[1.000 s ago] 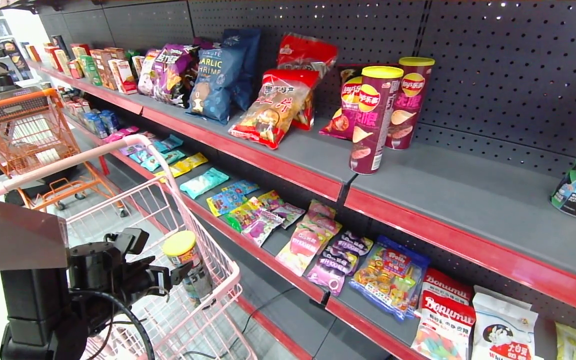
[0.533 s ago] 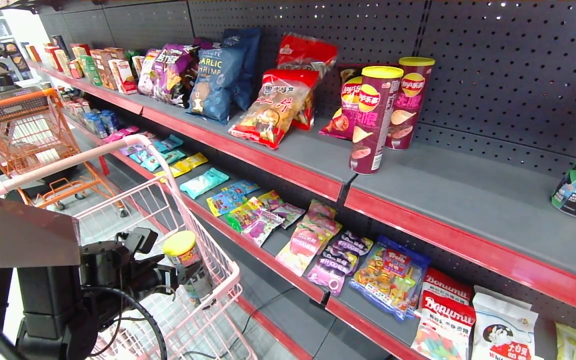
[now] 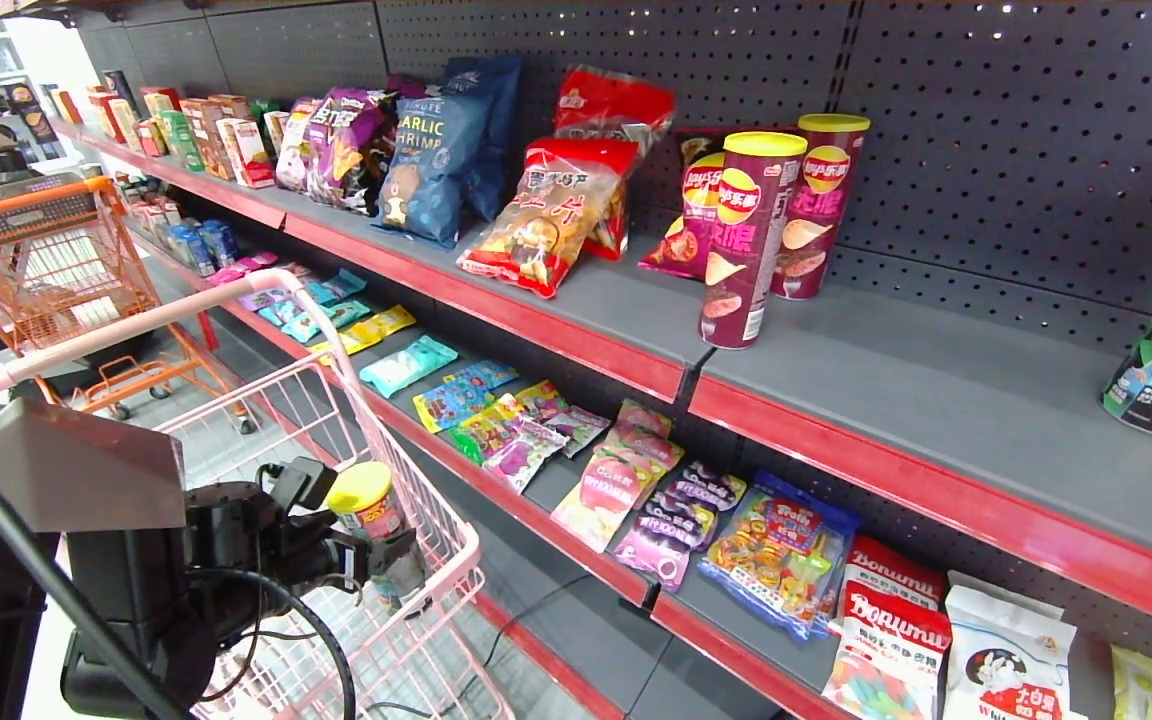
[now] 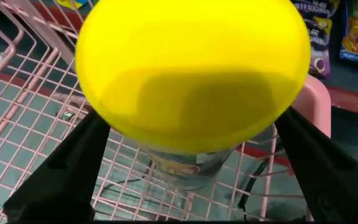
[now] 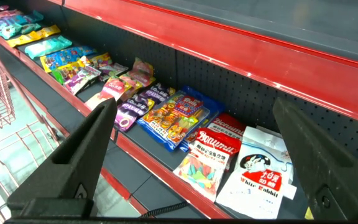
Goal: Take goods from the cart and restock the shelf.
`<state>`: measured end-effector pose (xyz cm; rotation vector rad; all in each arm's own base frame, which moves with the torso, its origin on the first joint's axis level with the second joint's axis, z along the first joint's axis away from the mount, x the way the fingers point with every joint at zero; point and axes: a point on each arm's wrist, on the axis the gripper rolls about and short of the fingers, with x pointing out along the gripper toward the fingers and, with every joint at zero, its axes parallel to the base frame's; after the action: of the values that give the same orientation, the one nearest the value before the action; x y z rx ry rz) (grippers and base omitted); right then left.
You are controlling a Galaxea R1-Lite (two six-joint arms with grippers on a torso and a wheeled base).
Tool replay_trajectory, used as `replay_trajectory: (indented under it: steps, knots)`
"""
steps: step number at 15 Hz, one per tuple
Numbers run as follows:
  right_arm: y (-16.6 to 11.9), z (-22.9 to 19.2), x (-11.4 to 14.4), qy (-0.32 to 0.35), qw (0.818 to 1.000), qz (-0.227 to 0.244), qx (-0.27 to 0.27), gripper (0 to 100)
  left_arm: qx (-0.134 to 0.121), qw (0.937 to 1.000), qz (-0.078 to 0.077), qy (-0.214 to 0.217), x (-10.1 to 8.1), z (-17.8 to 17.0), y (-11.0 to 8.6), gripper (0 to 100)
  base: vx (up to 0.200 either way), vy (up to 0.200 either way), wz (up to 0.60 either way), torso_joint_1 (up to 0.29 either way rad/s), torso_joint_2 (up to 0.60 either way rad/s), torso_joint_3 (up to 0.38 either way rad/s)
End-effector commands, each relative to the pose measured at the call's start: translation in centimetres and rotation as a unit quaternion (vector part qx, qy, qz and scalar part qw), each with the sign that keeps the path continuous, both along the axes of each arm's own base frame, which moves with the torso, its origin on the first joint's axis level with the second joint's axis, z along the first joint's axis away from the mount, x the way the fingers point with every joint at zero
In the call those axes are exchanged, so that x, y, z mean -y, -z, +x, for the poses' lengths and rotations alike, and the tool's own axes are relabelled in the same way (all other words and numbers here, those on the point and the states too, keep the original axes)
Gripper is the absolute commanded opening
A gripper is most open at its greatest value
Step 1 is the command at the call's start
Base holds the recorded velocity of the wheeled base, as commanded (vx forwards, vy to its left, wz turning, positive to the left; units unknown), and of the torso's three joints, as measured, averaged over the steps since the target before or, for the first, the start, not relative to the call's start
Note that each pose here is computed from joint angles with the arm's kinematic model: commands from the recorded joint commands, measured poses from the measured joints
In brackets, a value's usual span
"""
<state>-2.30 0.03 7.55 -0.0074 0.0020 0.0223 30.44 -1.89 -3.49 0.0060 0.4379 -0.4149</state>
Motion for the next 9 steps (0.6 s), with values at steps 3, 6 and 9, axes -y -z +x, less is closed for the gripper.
replay_trajectory:
  steps: [3,6,9]
  knots:
    - [0.0,0.01,0.0,0.0,1.0,0.0,0.0,100,0.02,0.9997,0.008,0.011,0.06,1.26,0.46,100,0.0,0.0,0.0,0.0,0.0,0.0]
    - [0.0,0.01,0.0,0.0,1.0,0.0,0.0,100,0.017,0.9997,0.008,0.012,0.07,1.41,0.81,0,0.0,0.0,0.0,0.0,0.0,0.0]
    - [0.0,0.01,0.0,0.0,1.0,0.0,0.0,100,0.009,0.9998,0.007,0.017,0.28,0.5,0.36,0,0.0,0.0,0.0,0.0,0.0,0.0]
